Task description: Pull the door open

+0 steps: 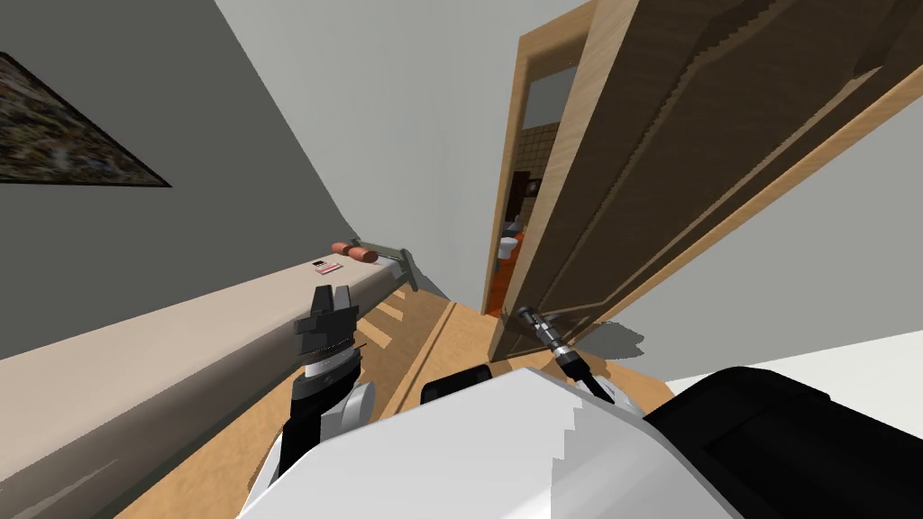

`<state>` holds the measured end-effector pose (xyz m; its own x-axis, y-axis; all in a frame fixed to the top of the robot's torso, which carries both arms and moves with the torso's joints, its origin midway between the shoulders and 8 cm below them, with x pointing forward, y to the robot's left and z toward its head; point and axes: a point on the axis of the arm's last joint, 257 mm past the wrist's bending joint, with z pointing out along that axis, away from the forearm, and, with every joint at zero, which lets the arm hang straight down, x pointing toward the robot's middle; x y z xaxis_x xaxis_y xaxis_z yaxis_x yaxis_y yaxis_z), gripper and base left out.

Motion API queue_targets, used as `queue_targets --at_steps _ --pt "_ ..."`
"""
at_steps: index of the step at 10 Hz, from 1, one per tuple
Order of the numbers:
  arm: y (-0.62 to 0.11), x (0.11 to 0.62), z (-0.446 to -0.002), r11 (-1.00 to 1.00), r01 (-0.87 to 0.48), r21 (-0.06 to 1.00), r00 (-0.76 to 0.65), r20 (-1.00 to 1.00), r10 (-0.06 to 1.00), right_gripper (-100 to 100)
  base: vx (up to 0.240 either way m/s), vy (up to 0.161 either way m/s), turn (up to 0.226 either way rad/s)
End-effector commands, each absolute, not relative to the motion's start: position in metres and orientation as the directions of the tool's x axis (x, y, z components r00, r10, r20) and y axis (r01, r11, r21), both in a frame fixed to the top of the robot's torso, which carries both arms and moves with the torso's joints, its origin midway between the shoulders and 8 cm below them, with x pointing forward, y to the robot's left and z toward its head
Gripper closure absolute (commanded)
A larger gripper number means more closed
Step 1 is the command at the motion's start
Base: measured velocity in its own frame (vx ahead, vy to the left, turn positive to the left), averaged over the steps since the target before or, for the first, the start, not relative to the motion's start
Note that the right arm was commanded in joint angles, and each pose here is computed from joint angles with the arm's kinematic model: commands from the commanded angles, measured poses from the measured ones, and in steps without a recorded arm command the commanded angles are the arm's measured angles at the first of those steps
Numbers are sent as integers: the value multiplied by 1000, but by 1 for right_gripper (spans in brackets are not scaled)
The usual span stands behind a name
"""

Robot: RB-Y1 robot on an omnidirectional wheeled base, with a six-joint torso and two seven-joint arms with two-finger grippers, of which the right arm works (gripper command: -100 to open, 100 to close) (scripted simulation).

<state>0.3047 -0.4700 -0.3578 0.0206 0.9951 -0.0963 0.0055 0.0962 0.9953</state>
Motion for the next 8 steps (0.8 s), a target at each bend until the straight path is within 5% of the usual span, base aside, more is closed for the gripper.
queue_targets --at_steps 1,8 --pt "-474 297 -356 101 2 995 13 -101 995 100 -204 -29 139" --pt "-472 282 -358 98 1 995 -19 -98 995 100 -176 -57 137"
